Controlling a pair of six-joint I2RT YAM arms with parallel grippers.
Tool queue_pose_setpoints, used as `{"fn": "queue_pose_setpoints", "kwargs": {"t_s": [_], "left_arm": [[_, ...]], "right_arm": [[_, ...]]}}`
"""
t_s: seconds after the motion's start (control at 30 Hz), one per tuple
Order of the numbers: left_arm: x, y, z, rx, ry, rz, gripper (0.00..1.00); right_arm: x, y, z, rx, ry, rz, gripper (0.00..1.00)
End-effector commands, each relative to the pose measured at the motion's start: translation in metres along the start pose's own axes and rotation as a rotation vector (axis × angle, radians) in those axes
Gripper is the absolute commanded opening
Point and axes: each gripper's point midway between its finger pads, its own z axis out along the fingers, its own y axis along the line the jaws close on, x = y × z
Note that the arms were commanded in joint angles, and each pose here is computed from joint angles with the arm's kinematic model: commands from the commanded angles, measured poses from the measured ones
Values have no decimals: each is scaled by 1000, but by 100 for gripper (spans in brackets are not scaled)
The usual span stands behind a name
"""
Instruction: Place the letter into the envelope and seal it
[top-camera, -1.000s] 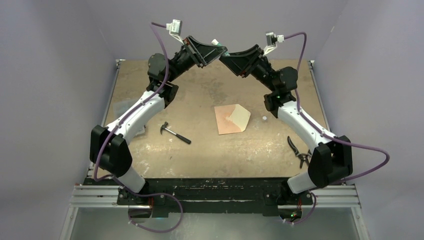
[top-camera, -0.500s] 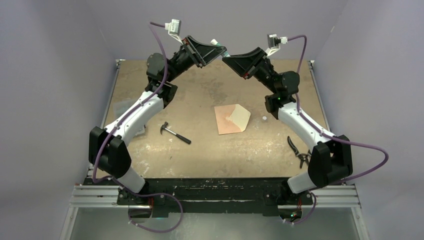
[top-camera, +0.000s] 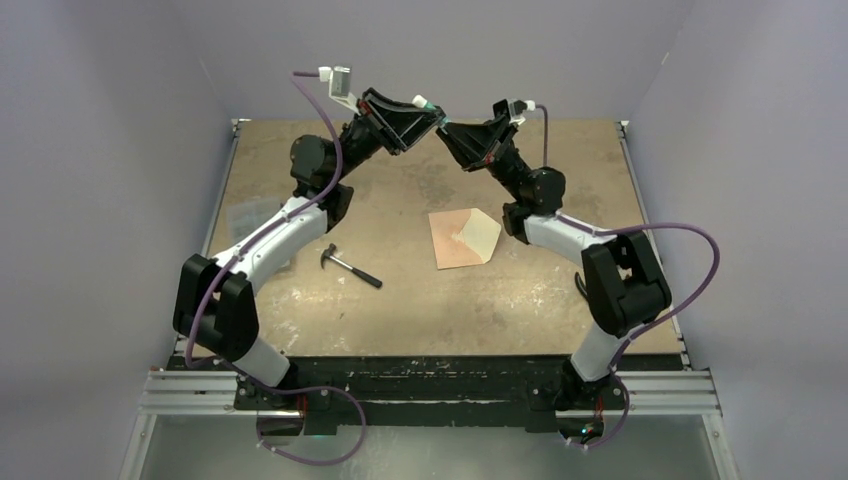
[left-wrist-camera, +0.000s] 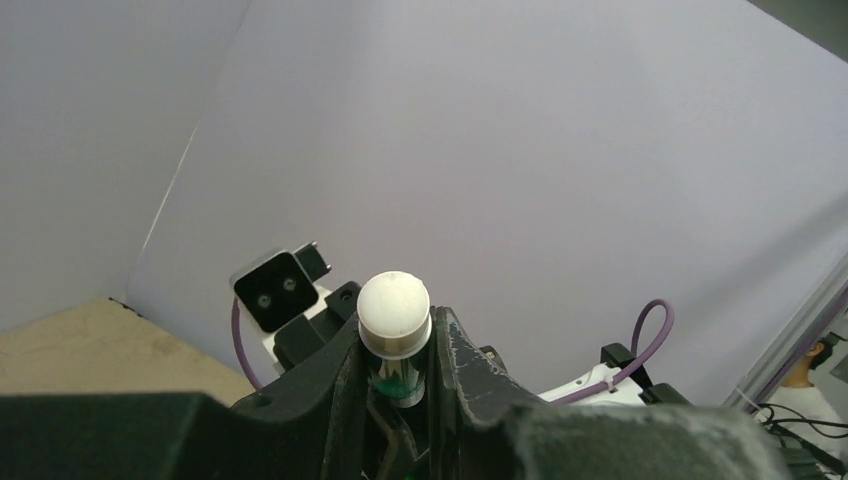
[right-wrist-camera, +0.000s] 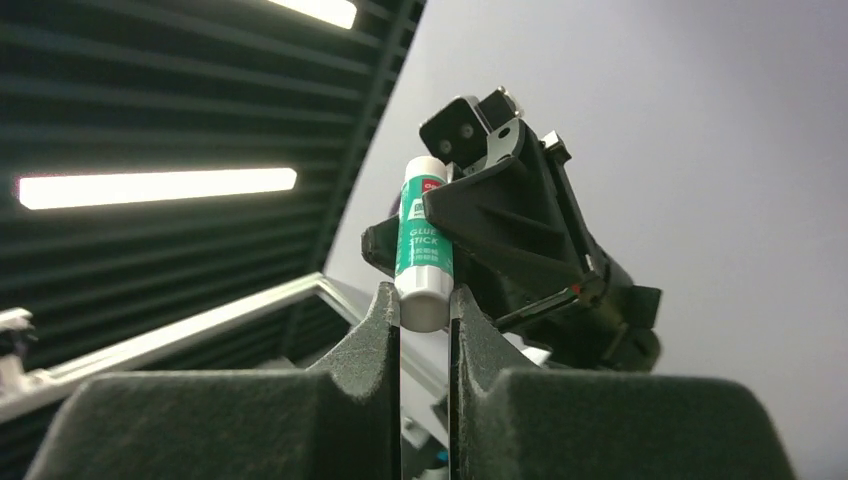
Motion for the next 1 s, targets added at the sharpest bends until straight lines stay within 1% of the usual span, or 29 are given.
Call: {"fn": "queue_pose_setpoints", "kwargs": {"t_s": [0.0, 0.1, 0.13, 0.17, 0.2, 0.23, 0.27, 0.3, 0.33, 0.4, 0.43, 0.47, 0.53, 0.6, 0.7, 0.77, 0.83, 0.9, 0.93, 0.97], "left_arm": [[-44, -102, -5, 337, -107, 288, 0], [-43, -104, -4, 353, -95, 326, 0], [-44, -104, -4, 352, -96, 333, 0], [-43, -102, -3, 346, -95, 335, 0], [-44, -100, -2, 337, -94, 334, 0], [-44, -97, -1, 327, -94, 332, 0], [-44, -95, 0, 320, -96, 329, 0], [-45, -93, 0, 313, -101, 325, 0], [-45, -92, 1, 308, -103, 319, 0], [-44, -89, 2, 301, -102, 301, 0], [-43, -88, 2, 303, -99, 289, 0], [-42, -87, 2, 304, -95, 276, 0], [-41, -87, 2, 305, -86, 261, 0], [-39, -85, 1, 301, -82, 253, 0], [-38, -85, 0, 297, -80, 252, 0], [-38, -84, 0, 292, -80, 246, 0], [-38, -81, 2, 280, -79, 234, 0], [-40, -76, 5, 250, -77, 211, 0], [-41, -72, 7, 224, -74, 194, 0], [-40, -65, 10, 187, -63, 170, 0]], "right_arm": [[-38, 92, -28, -394, -152, 345, 0], [-50, 88, -38, -406, -248, 506, 0], [-52, 86, -39, -398, -273, 532, 1], [-52, 85, -40, -386, -286, 529, 13], [-50, 85, -40, -373, -290, 500, 31], [-47, 83, -40, -369, -288, 448, 48], [-42, 82, -41, -371, -281, 369, 61], [-33, 81, -42, -373, -248, 287, 71], [-24, 76, -40, -356, -200, 231, 75], [-5, 57, -39, -289, -60, 99, 80], [6, 43, -39, -242, 11, 55, 81], [13, 31, -42, -208, 50, 9, 81], [19, 18, -48, -169, 63, -75, 82], [22, 18, -48, -162, 77, -181, 82], [26, 23, -40, -156, 110, -327, 83], [26, 18, -30, -103, 132, -437, 83], [22, 9, -23, -26, 132, -578, 82], [8, 1, -19, 80, 94, -752, 79], [2, 3, -17, 115, 80, -861, 76], [-10, 5, -13, 164, 65, -1017, 75]]}}
